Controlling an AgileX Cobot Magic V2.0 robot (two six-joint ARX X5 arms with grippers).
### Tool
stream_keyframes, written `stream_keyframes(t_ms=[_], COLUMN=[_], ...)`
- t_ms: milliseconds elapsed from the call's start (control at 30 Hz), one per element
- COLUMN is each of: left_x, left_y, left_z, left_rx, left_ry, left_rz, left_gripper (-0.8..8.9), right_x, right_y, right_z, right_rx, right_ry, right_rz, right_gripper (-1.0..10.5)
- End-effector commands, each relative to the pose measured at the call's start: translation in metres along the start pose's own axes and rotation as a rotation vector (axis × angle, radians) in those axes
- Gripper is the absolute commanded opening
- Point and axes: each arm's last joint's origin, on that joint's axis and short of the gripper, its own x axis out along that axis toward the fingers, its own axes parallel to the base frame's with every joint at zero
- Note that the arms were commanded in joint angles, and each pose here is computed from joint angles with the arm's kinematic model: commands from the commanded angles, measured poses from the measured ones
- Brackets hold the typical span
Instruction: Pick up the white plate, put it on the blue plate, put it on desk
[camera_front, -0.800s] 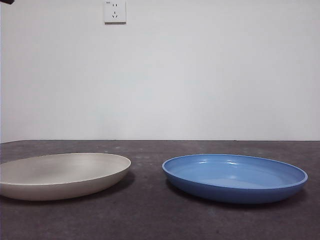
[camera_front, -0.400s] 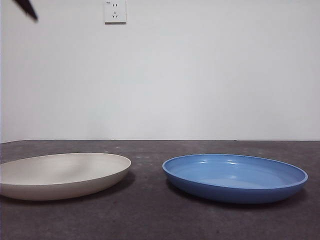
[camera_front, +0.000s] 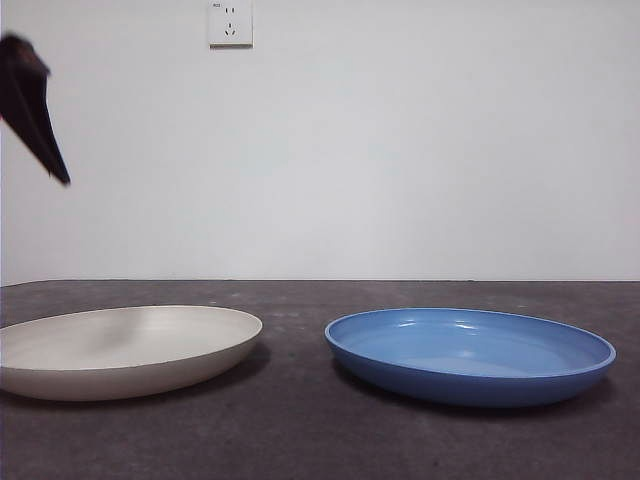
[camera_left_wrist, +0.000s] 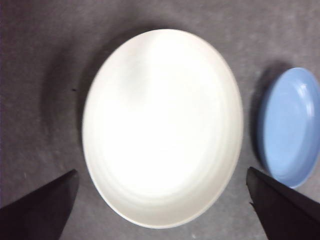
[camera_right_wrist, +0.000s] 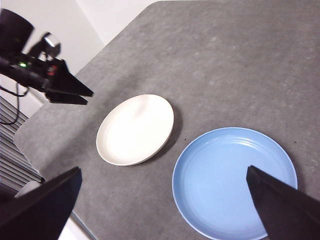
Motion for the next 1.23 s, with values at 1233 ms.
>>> stream_keyframes(t_ms=[1233], left_x=[0.075], left_y=[0.046], left_z=[0.024], left_rx=[-0.021], left_ry=[0.141], left_rz=[-0.062], left_gripper=[5.81], right_x=[-0.002], right_y=[0.003], right_z=[0.004], right_rx=[-0.024], right_ry=[-0.018], right_rz=[0.005], right_gripper=[5.9])
